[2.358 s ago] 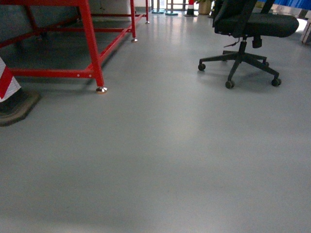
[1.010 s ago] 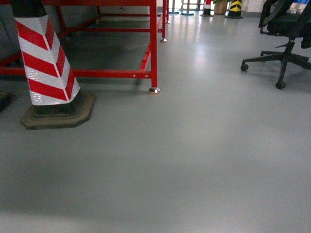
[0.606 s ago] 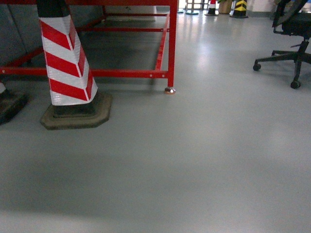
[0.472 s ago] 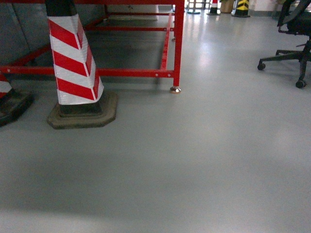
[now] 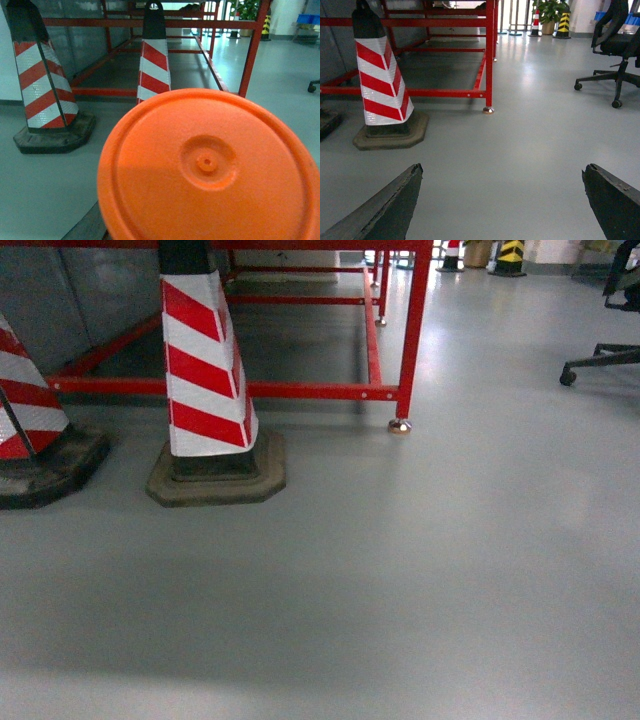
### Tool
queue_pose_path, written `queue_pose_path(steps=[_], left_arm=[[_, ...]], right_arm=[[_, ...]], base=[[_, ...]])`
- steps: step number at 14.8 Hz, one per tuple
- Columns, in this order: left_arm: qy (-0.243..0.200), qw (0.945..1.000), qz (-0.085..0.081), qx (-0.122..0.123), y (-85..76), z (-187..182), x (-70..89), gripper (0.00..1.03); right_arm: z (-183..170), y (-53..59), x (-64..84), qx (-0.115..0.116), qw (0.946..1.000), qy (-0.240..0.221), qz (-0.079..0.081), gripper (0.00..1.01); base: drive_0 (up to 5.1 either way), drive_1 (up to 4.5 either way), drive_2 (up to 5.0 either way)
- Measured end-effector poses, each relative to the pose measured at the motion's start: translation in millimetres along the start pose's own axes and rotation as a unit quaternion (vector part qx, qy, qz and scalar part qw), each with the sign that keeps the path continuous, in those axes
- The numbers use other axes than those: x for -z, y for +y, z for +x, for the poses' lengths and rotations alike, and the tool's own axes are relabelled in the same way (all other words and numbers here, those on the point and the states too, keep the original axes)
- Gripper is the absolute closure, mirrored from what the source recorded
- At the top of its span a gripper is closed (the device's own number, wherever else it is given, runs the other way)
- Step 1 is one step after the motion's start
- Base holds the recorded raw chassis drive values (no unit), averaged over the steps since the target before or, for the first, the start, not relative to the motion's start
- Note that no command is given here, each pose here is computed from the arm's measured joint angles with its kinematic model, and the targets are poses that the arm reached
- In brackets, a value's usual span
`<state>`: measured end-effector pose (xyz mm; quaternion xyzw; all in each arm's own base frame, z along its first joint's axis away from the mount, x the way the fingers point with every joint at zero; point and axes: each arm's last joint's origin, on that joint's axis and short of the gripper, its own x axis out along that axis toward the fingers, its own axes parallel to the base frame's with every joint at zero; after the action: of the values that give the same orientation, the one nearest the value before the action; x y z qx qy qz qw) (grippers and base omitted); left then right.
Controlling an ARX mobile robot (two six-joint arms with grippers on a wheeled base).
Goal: Pick capacitor and pack into box
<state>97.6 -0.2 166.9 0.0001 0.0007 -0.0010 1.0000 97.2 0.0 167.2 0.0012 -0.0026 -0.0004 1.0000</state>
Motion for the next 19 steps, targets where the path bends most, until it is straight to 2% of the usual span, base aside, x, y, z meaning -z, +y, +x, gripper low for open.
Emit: queue_pose_path(steps=[12,18,19], left_arm=[[0.002,1.0000,0.000,0.000,0.0,0.0,0.3,0.59],[0.001,1.0000,0.000,-0.001,0.1,0.0,0.3,0.59],[0.002,1.0000,0.000,-0.001,0.1,0.0,0.3,0.59]], right_arm=[[0.0,0.0,0.1,0.000,1.0000,0.000,0.000,0.03],[0.0,0.0,0.2,0.000,1.0000,0.001,0.000,0.03],[0.0,0.0,0.3,0.000,1.0000,0.001,0.000,0.03]], base=[[-4.9,2.51,2.5],[0.0,0.00,0.0],[0.0,4.08,-4.1]])
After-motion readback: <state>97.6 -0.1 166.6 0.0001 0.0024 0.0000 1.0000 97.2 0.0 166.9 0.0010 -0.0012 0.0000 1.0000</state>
